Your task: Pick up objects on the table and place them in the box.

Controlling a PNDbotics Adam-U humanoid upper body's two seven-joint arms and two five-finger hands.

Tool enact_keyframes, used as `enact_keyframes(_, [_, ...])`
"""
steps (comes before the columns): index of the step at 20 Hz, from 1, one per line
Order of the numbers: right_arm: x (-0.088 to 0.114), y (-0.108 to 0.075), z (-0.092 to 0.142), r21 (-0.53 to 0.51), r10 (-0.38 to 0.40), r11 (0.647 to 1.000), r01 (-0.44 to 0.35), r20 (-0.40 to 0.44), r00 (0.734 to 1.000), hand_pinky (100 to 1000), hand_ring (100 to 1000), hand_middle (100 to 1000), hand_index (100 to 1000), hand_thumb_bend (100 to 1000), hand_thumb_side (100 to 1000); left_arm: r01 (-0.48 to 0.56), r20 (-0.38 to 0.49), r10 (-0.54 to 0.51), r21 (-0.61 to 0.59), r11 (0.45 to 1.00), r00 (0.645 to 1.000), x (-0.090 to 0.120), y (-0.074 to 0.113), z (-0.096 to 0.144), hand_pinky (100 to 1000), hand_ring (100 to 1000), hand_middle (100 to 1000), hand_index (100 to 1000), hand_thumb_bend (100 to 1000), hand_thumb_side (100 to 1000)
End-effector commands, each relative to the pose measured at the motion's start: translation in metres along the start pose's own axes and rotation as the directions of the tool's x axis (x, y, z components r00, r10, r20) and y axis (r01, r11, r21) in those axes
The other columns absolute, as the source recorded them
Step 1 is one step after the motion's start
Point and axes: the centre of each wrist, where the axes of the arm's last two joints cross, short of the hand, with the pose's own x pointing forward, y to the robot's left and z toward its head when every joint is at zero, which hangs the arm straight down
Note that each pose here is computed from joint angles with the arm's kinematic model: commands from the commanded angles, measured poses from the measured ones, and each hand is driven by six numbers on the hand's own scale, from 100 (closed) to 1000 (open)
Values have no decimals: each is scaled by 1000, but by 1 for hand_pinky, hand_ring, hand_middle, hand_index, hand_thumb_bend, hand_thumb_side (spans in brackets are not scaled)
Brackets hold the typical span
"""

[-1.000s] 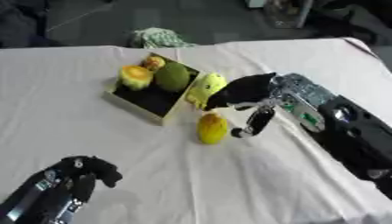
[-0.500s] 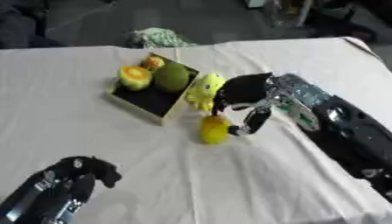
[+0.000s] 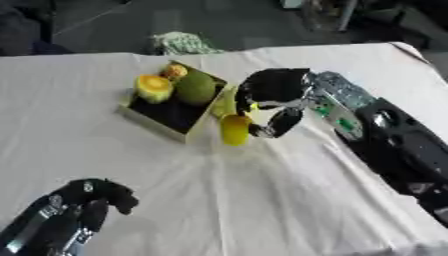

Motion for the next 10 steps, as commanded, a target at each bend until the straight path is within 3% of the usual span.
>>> enact_keyframes(1, [-3,-26,-3,-62,-9,998,11,29,1000,724,704,490,603,100,223,19,19,-19,4,1000,1000,7,3,0,716,679,513,728,100,673])
enact_keyframes(4, [-4,-40,-16,-83,-33,996,37,57,998,721,700,489,603,100,219,16,24,-16,-1,1000,1000,7,2,-1,716,678,513,728,100,674])
enact_keyframes(10, [-6,-49,-43,-80,-48,995,51,37,998,726,709,504,623,100,237,8,36,-7,-7,1000,999,8,1,-4,716,677,512,727,100,672])
